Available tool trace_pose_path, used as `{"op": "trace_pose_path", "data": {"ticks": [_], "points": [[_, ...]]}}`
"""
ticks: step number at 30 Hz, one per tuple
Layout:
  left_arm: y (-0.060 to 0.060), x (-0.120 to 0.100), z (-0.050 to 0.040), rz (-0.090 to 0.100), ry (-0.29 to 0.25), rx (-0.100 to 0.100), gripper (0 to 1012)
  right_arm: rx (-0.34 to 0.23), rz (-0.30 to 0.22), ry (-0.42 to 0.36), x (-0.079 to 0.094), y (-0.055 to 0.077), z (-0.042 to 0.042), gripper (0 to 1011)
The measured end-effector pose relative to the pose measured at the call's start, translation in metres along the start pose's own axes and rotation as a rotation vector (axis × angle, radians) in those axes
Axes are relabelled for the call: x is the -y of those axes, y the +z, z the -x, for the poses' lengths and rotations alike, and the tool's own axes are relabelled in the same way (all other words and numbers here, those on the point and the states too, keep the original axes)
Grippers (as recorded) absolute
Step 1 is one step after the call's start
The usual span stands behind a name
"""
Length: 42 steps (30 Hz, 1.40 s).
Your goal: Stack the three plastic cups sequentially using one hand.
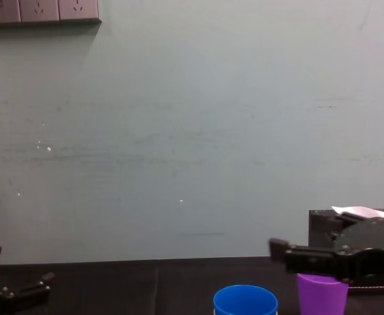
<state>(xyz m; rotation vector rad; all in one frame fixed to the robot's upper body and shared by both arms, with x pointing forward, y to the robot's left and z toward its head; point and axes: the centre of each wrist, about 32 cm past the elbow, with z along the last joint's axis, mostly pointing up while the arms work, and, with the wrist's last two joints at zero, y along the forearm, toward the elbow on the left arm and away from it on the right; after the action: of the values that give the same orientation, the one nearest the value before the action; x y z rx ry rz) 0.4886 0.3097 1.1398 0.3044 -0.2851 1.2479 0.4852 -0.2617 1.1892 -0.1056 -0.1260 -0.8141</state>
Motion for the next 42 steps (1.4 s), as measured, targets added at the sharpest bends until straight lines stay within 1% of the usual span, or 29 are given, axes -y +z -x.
{"op": "trace_pose_path", "data": {"ticks": [1, 6, 10, 14, 16, 17, 20, 23, 24, 30, 36, 42], "points": [[0.0, 0.0, 0.0, 0.0, 0.0, 0.0, 1010, 0.0, 0.0, 0.0, 0.0, 0.0, 0.0, 1003], [0.0, 0.0, 0.0, 0.0, 0.0, 0.0, 1010, 0.009, -0.006, -0.046, 0.016, -0.002, -0.0066, 1003], [0.0, 0.0, 0.0, 0.0, 0.0, 0.0, 1010, 0.009, -0.006, -0.067, 0.022, -0.005, -0.0099, 1002], [0.0, 0.0, 0.0, 0.0, 0.0, 0.0, 1010, 0.003, 0.005, -0.091, 0.029, -0.011, -0.0141, 1003], [0.0, 0.0, 0.0, 0.0, 0.0, 0.0, 1010, -0.004, 0.018, -0.107, 0.034, -0.017, -0.017, 1003], [0.0, 0.0, 0.0, 0.0, 0.0, 0.0, 1010, -0.004, 0.018, -0.107, 0.034, -0.017, -0.017, 1002], [0.0, 0.0, 0.0, 0.0, 0.0, 0.0, 1010, -0.015, 0.034, -0.123, 0.038, -0.024, -0.0194, 1003], [0.0, 0.0, 0.0, 0.0, 0.0, 0.0, 1010, -0.024, 0.043, -0.132, 0.04, -0.029, -0.0213, 1003], [0.0, 0.0, 0.0, 0.0, 0.0, 0.0, 1010, -0.033, 0.05, -0.139, 0.04, -0.032, -0.0225, 1003], [0.0, 0.0, 0.0, 0.0, 0.0, 0.0, 1010, -0.071, 0.067, -0.143, 0.039, -0.044, -0.0279, 1002], [0.0, 0.0, 0.0, 0.0, 0.0, 0.0, 1010, -0.104, 0.083, -0.133, 0.036, -0.053, -0.0306, 1003], [0.0, 0.0, 0.0, 0.0, 0.0, 0.0, 1010, -0.12, 0.097, -0.124, 0.031, -0.058, -0.0314, 1002]]}}
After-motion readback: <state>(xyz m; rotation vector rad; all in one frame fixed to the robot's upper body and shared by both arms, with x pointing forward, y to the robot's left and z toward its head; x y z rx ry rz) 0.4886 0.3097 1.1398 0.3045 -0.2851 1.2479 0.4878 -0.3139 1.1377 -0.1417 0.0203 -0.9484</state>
